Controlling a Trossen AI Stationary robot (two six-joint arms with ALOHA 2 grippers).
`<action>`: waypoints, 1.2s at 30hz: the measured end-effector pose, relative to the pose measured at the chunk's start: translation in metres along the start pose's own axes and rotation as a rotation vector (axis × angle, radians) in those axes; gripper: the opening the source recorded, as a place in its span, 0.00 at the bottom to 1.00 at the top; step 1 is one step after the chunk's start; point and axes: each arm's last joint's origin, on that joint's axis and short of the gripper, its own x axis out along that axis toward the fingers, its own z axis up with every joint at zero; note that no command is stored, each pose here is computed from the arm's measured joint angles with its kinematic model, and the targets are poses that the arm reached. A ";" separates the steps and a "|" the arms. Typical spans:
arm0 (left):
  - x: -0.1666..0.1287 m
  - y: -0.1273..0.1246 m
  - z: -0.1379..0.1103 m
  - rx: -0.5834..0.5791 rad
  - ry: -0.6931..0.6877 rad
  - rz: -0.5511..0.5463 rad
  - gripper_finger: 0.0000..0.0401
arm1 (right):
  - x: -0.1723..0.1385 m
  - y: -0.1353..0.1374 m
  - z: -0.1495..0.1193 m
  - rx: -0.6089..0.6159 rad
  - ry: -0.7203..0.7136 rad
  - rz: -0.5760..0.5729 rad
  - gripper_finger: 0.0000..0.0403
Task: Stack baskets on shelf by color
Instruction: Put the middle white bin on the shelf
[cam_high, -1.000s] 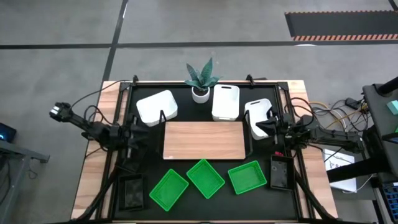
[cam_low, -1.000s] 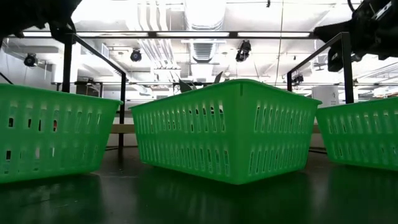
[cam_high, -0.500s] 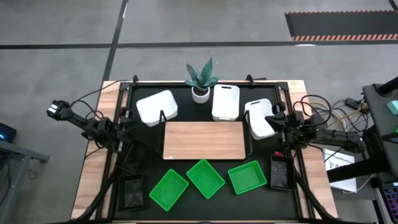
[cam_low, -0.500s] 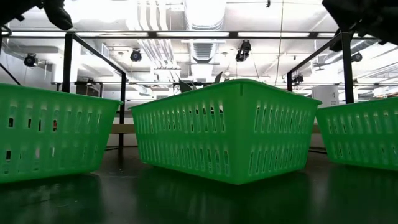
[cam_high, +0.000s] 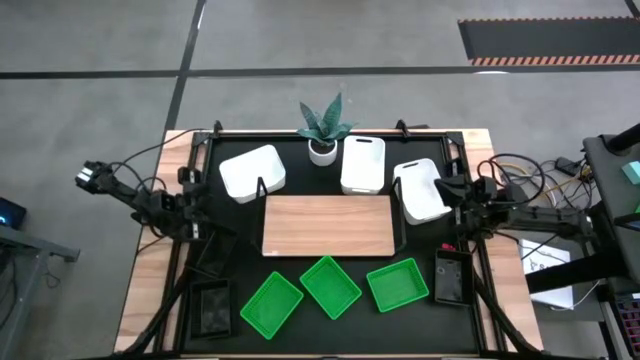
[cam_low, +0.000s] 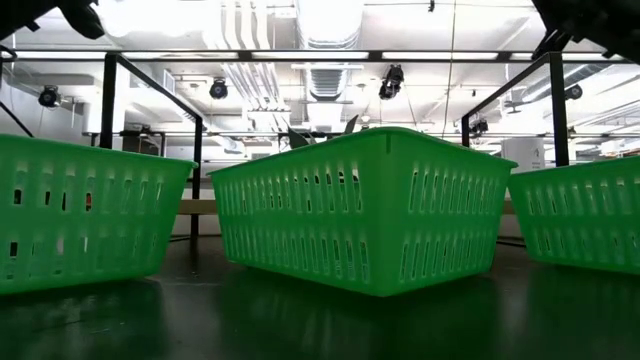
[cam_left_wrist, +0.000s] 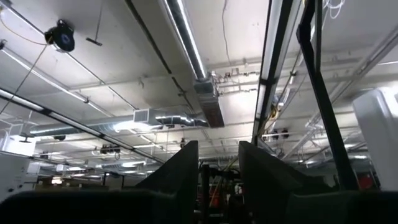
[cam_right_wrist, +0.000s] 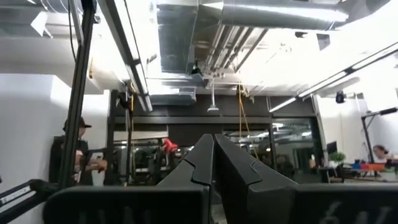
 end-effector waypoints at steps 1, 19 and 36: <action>0.000 0.000 0.000 -0.002 -0.004 0.002 0.25 | 0.001 0.000 0.000 -0.009 -0.005 -0.007 0.02; -0.001 0.002 0.003 -0.009 -0.022 0.012 0.25 | 0.050 -0.002 -0.025 -0.075 0.109 -0.044 0.02; -0.001 0.002 0.003 -0.009 -0.020 0.011 0.25 | 0.150 -0.009 -0.005 -0.244 0.809 -0.130 0.02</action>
